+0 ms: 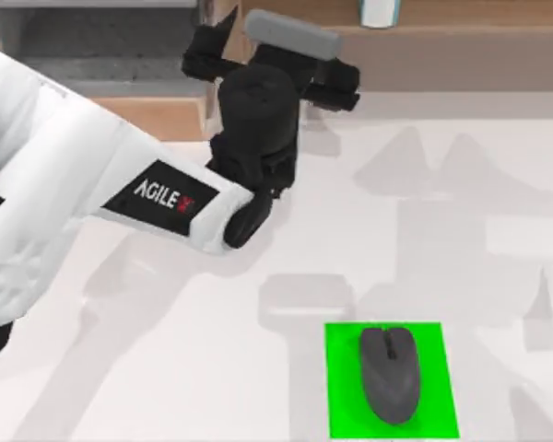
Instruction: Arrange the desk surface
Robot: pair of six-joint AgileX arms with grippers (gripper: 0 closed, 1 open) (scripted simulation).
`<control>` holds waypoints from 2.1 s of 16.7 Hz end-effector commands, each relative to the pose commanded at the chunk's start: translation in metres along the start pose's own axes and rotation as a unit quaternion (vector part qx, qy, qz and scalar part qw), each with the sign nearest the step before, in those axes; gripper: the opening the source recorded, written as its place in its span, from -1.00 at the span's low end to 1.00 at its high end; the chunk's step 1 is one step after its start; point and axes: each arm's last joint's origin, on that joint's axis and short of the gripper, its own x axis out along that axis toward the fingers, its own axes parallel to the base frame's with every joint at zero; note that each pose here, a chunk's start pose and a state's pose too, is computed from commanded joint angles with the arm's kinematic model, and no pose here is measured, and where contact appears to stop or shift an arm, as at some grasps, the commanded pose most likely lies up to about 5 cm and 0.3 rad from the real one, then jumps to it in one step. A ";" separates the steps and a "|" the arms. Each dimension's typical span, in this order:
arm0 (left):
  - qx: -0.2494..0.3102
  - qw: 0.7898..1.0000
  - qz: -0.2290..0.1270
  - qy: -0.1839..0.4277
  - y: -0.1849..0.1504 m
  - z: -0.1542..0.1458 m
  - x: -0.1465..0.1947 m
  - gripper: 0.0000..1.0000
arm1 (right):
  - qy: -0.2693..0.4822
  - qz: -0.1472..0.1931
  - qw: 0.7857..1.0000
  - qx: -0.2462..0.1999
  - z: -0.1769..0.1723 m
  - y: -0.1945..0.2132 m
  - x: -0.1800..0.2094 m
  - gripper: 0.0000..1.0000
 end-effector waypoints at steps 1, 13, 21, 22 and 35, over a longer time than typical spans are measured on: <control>-0.018 1.000 0.003 0.000 -0.007 0.006 0.001 1.00 | 0.000 0.000 1.000 0.000 0.000 0.000 0.000 1.00; -0.112 0.993 0.010 0.040 -0.090 0.047 0.009 1.00 | 0.000 0.000 1.000 0.000 0.000 0.000 0.000 1.00; -0.146 0.988 0.039 0.031 -0.090 0.095 0.036 1.00 | 0.000 0.000 1.000 0.000 0.000 0.000 0.000 1.00; -0.146 0.988 0.039 0.031 -0.090 0.095 0.036 1.00 | 0.000 0.000 1.000 0.000 0.000 0.000 0.000 1.00; -0.146 0.988 0.039 0.031 -0.088 0.093 0.056 1.00 | 0.000 0.000 1.000 0.000 0.000 0.000 0.000 1.00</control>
